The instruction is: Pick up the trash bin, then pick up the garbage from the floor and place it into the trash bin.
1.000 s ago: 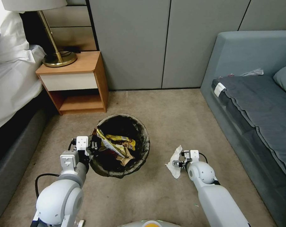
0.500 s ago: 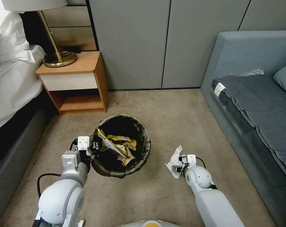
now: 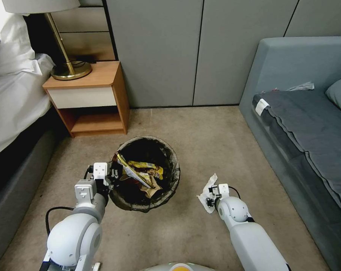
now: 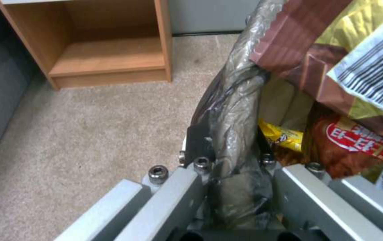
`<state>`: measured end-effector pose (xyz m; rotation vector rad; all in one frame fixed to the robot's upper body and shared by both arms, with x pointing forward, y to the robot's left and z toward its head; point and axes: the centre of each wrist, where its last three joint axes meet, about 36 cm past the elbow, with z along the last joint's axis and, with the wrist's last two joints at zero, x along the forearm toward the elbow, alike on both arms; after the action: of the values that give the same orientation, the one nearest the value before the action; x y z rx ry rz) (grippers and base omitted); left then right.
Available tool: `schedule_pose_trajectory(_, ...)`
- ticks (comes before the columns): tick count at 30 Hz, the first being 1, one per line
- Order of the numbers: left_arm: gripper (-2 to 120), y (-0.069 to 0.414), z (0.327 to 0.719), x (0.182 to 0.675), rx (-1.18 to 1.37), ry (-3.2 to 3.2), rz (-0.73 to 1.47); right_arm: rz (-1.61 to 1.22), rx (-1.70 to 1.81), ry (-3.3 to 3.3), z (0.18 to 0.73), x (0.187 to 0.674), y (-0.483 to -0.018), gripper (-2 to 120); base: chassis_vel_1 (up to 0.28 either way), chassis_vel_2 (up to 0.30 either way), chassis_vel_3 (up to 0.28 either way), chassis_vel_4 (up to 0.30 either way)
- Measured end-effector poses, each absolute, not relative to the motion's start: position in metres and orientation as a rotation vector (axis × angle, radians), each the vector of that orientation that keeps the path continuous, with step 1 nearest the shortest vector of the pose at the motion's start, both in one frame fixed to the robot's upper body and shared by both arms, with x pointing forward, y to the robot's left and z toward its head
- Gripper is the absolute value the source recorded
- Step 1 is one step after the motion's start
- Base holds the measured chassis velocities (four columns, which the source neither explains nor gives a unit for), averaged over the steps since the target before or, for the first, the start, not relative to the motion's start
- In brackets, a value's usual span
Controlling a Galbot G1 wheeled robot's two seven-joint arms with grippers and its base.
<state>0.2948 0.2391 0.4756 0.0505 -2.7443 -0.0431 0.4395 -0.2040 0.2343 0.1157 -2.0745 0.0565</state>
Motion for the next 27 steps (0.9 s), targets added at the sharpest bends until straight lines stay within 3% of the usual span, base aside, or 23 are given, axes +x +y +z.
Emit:
schedule_pose_trajectory(4, 0, 0.24, 0.474, 0.296, 0.051, -2.743, -0.043, 0.059, 0.117, -2.074, 0.232, 0.439, -0.206, 1, 0.0, 0.0, 0.0, 0.0)
schedule_pose_trajectory(17, 0, 0.238, 0.474, 0.297, 0.045, -2.744, -0.041, 0.067, 0.104, -2.104, 0.233, 0.435, -0.211, 0, 0.0, 0.0, 0.0, 0.0)
schedule_pose_trajectory(27, 0, 0.239, 0.475, 0.297, 0.044, -2.745, -0.043, 0.074, 0.098, -2.273, 0.298, 0.414, -0.224, 0, 0.0, 0.0, 0.0, 0.0)
